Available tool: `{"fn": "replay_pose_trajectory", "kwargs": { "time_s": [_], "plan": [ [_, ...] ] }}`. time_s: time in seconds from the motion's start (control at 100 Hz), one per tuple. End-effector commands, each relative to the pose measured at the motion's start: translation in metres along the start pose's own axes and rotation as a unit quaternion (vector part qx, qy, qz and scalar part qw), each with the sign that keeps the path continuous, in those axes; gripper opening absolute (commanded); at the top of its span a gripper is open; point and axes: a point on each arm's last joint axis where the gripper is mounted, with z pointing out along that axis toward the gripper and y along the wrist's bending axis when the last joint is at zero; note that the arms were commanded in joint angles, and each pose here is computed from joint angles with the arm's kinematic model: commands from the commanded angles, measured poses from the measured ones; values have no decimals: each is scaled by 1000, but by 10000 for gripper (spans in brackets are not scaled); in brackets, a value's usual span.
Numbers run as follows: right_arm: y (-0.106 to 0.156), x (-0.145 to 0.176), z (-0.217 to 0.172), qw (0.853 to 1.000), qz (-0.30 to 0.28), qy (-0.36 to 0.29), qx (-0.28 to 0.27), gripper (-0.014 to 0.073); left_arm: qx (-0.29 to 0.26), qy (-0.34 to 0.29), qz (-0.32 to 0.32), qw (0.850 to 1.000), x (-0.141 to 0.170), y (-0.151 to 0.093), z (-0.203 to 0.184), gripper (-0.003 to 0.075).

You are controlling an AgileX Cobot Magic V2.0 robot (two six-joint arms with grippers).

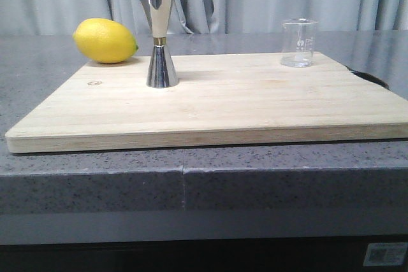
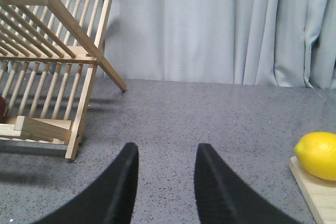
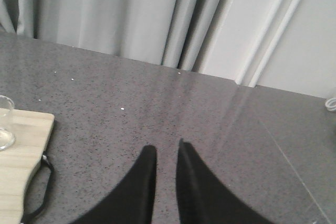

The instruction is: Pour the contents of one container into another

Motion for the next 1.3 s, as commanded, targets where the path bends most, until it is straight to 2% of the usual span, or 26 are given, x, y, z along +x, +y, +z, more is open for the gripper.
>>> {"fn": "replay_pose_trajectory", "kwargs": {
  "time_s": [0.0, 0.26, 0.56, 0.68, 0.89, 1.29],
  "plan": [
    [1, -13, -3, 998, 25, -48, -19, -10, -19, -41, -13, 999, -14, 3, -2, 201],
    [7, -22, -4, 990, 84, -97, -57, -25, -18, -41, -17, 999, -14, 3, -2, 108],
    [31, 20, 8, 985, 85, -105, -111, -26, -18, -41, -16, 999, -14, 3, -2, -3],
    [38, 29, 8, 981, 83, -122, -128, -41, -19, -41, -8, 999, -14, 3, -2, -6],
    [39, 29, 8, 982, 44, -127, -131, -46, -19, -41, -8, 999, -14, 3, -2, -6],
    [39, 29, 8, 982, 44, -127, -131, -46, -19, -40, -8, 999, -13, 3, -1, -8]
  ]
}}
